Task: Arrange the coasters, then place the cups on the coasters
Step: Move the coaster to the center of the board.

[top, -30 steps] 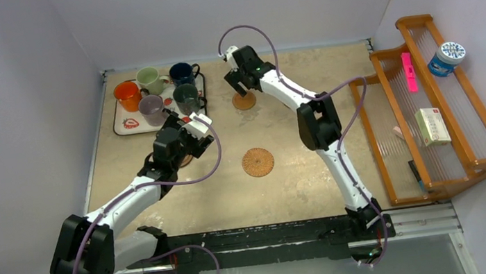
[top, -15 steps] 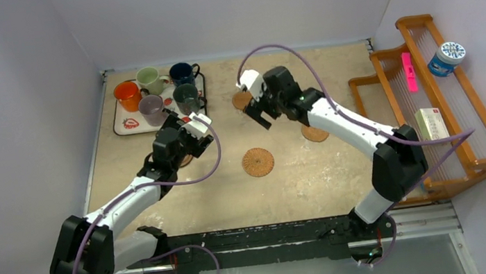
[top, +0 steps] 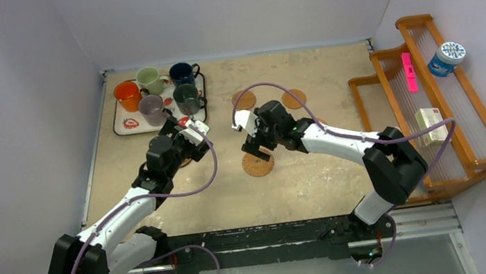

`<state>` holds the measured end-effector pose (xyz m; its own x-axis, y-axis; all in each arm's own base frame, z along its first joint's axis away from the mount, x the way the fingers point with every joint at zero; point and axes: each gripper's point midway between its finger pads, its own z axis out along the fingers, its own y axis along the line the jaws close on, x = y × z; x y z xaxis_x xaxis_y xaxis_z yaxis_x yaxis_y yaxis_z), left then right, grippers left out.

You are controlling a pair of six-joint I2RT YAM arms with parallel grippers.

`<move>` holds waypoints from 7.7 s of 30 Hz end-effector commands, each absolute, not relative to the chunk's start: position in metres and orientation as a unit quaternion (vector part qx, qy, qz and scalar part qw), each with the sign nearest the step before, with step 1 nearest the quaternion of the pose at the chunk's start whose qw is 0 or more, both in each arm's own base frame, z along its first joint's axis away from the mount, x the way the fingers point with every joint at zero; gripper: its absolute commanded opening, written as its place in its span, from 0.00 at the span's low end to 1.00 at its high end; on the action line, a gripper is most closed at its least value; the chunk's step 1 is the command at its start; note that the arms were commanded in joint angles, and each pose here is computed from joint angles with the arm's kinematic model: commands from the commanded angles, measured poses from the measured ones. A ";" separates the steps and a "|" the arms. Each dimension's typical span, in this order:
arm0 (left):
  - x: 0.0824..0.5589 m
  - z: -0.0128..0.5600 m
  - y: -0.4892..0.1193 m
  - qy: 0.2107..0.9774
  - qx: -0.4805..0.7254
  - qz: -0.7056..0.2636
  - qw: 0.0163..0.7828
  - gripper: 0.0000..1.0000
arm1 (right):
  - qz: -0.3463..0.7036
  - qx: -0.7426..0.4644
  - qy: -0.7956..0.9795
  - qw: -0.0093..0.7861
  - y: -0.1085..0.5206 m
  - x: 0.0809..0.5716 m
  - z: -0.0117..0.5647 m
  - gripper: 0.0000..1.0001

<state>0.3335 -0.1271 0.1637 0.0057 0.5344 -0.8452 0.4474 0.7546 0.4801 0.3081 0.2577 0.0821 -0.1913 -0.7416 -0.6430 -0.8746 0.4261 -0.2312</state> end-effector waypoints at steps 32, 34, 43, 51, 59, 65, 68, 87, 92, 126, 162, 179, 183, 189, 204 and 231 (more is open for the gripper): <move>0.332 0.169 -0.138 0.690 0.357 0.008 0.630 1.00 | 0.009 -0.601 0.761 0.246 0.181 0.256 0.053 0.99; 0.333 0.169 -0.137 0.690 0.356 0.009 0.630 1.00 | 0.012 -0.568 0.770 0.290 0.178 0.279 0.079 0.99; 0.335 0.165 -0.137 0.696 0.357 0.012 0.623 1.00 | -0.075 -0.359 0.817 0.444 0.129 0.420 0.141 0.99; 0.335 0.162 -0.138 0.696 0.361 0.010 0.620 1.00 | -0.148 -0.252 0.859 0.421 0.084 0.504 0.106 0.99; 0.335 0.156 -0.141 0.699 0.366 0.005 0.614 1.00 | -0.177 -0.223 0.867 0.408 0.059 0.544 0.078 0.99; 0.335 0.155 -0.141 0.700 0.367 0.004 0.613 1.00 | -0.191 -0.224 0.874 0.387 0.051 0.555 0.050 0.99; 0.336 0.154 -0.141 0.700 0.368 0.004 0.612 1.00 | -0.205 -0.222 0.873 0.383 0.046 0.559 0.042 0.99; 0.337 0.156 -0.137 0.701 0.363 0.015 0.613 1.00 | -0.207 -0.140 0.846 0.470 0.028 0.579 0.126 0.99; 0.338 0.156 -0.137 0.702 0.362 0.017 0.613 1.00 | -0.149 -0.140 0.835 0.511 0.049 0.554 0.180 0.99; 0.380 0.121 -0.105 0.786 0.338 -0.027 0.517 1.00 | 0.066 -0.546 0.725 0.415 0.158 0.290 0.098 0.99; 0.355 0.136 -0.141 0.736 0.403 -0.063 0.540 1.00 | 0.091 -0.527 0.726 0.433 0.247 0.320 0.104 0.99; 0.429 0.142 -0.249 0.758 0.367 0.037 0.537 1.00 | -0.047 -0.238 0.821 0.516 0.071 0.402 0.150 0.99; 0.465 0.130 -0.261 0.769 0.363 0.100 0.518 1.00 | -0.043 -0.225 0.824 0.518 0.062 0.406 0.143 0.99; 0.501 0.093 -0.267 0.783 0.379 0.171 0.462 1.00 | -0.034 -0.218 0.820 0.528 0.061 0.403 0.139 0.99; 0.537 0.096 -0.281 0.764 0.372 0.207 0.484 1.00 | -0.098 -0.196 0.835 0.505 0.048 0.479 0.138 0.99; 0.603 0.040 -0.309 0.768 0.380 0.217 0.467 0.99 | -0.119 -0.200 0.871 0.433 0.045 0.600 0.068 0.99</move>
<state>0.5995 -0.3093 0.0677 -0.2606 0.7796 -0.5695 0.3528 0.6260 0.6955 0.5939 0.0457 0.0546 -0.5585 -0.4432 -0.7012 -0.2403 0.8955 -0.3747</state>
